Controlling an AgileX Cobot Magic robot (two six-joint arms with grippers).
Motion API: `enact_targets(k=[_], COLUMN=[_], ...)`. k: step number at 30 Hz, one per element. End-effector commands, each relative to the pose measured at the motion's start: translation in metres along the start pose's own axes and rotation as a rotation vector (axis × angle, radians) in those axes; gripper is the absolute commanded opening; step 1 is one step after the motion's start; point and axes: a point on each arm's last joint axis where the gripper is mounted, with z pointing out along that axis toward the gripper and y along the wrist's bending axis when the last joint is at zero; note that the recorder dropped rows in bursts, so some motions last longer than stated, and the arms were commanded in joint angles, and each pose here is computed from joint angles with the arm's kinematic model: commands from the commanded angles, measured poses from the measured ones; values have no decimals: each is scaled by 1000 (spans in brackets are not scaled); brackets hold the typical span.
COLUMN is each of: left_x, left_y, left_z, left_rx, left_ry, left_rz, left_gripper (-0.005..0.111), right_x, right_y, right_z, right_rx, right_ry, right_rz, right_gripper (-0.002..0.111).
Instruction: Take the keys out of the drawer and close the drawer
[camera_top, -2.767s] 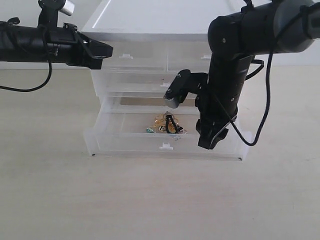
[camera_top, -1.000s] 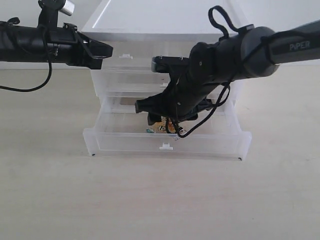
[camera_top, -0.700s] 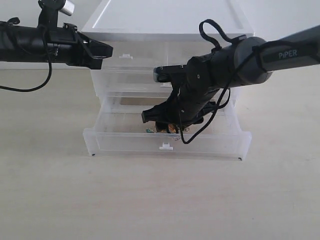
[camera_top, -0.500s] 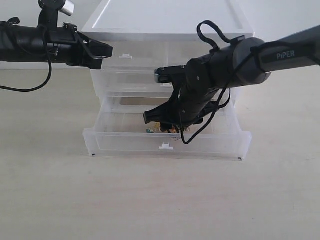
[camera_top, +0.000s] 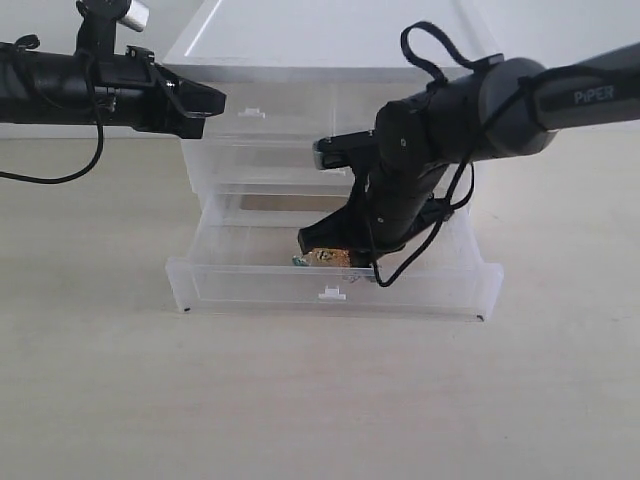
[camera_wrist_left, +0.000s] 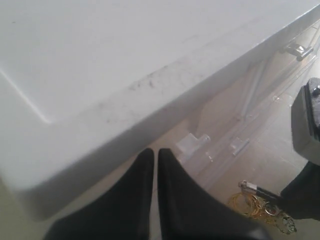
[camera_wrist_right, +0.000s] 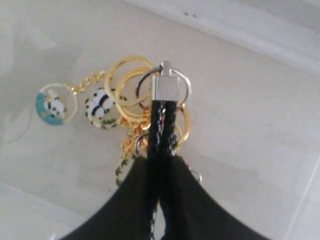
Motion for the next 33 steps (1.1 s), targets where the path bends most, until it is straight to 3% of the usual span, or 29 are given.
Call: enact_targets(k=[1,10,19,24,28,33], left_x=[-1,-1,-1,-1,-1,-1], left_y=[9,9,9,9,9,9], left_z=[0,0,0,0,0,0], left_rx=[-59,-59,-59,-59,-59,-59], left_ry=[-8,-8,-8,-8,-8,-8], left_rz=[-44,-44,-44,-49,-49,-49], left_gripper=[4,4,4,4,4,4], right_x=[-6,-9,17,31,40,55], right_y=[3,21,52,78,96,103], right_z=[-43,-96,-135,-163,-182,-182], right_rx=[-9,-32,-13,-31,36,79], right_ry=[-42,-130,-11,-45,-118,-55], right_rz=[-55,-136,-276,-341,-373,-408], right_gripper=[0,0,0,0,0,0])
